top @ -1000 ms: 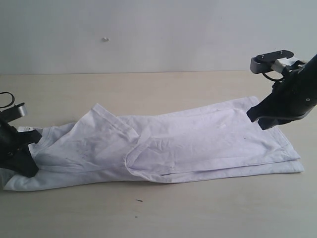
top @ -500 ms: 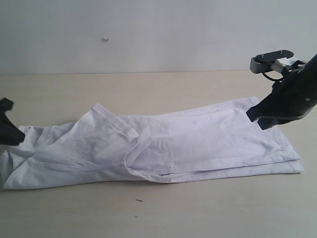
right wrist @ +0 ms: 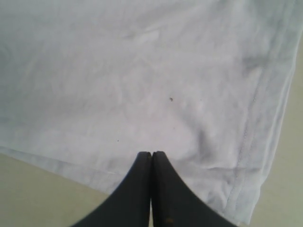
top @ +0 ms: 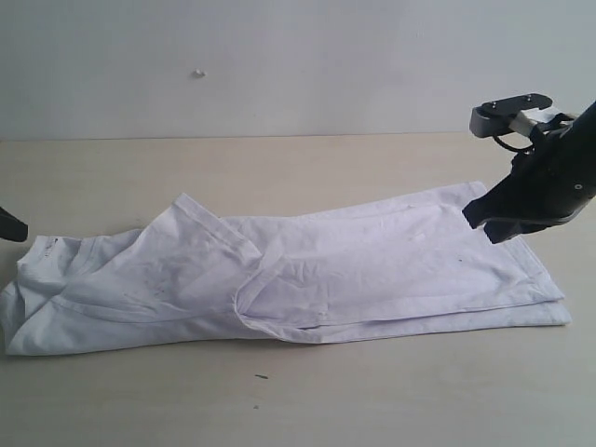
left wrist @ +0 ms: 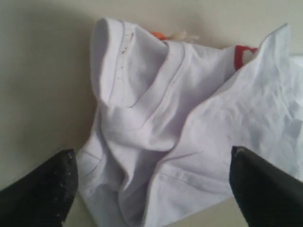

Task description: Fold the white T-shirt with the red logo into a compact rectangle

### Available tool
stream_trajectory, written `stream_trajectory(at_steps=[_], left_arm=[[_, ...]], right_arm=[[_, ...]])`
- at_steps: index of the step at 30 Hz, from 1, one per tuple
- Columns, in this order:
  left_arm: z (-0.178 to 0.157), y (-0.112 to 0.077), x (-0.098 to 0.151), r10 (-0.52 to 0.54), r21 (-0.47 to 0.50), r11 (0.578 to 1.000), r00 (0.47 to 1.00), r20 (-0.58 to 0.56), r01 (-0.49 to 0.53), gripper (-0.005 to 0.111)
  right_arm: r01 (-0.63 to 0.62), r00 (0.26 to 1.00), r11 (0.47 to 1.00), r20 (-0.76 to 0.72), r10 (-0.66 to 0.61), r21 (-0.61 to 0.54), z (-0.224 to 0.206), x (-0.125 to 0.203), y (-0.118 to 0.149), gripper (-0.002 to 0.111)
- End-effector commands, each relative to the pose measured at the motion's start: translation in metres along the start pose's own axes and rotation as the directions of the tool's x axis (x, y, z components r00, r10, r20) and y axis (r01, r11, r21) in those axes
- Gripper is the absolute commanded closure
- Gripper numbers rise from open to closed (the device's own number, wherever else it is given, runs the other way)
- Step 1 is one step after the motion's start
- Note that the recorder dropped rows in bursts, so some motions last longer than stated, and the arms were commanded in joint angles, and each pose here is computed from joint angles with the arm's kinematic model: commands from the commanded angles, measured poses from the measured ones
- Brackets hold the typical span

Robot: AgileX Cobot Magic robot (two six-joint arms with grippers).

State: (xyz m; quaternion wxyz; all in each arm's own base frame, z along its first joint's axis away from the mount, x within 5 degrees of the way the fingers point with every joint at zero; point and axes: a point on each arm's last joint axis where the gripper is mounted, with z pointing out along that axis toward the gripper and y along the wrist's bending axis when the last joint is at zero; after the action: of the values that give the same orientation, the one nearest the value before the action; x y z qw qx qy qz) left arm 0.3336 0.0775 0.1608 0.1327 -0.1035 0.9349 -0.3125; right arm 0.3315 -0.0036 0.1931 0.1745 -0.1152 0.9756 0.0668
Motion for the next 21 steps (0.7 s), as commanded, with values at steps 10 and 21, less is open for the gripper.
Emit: stream_trajectory(at_steps=[10, 21], left_arm=[[0.036, 0.032, 0.005, -0.07, -0.006, 0.998, 0.995, -0.07, 0.07, 0.023], [0.073, 0.006, 0.021, 0.161, 0.118, 0.984, 0.955, -0.249, -0.135, 0.024]], right_arm=[[-0.012, 1.0, 1.0, 0.024, 0.012, -0.001, -0.003, -0.001, -0.001, 0.108], [-0.012, 1.0, 1.0, 0.029, 0.012, 0.002, -0.003, -0.001, -0.001, 0.108]])
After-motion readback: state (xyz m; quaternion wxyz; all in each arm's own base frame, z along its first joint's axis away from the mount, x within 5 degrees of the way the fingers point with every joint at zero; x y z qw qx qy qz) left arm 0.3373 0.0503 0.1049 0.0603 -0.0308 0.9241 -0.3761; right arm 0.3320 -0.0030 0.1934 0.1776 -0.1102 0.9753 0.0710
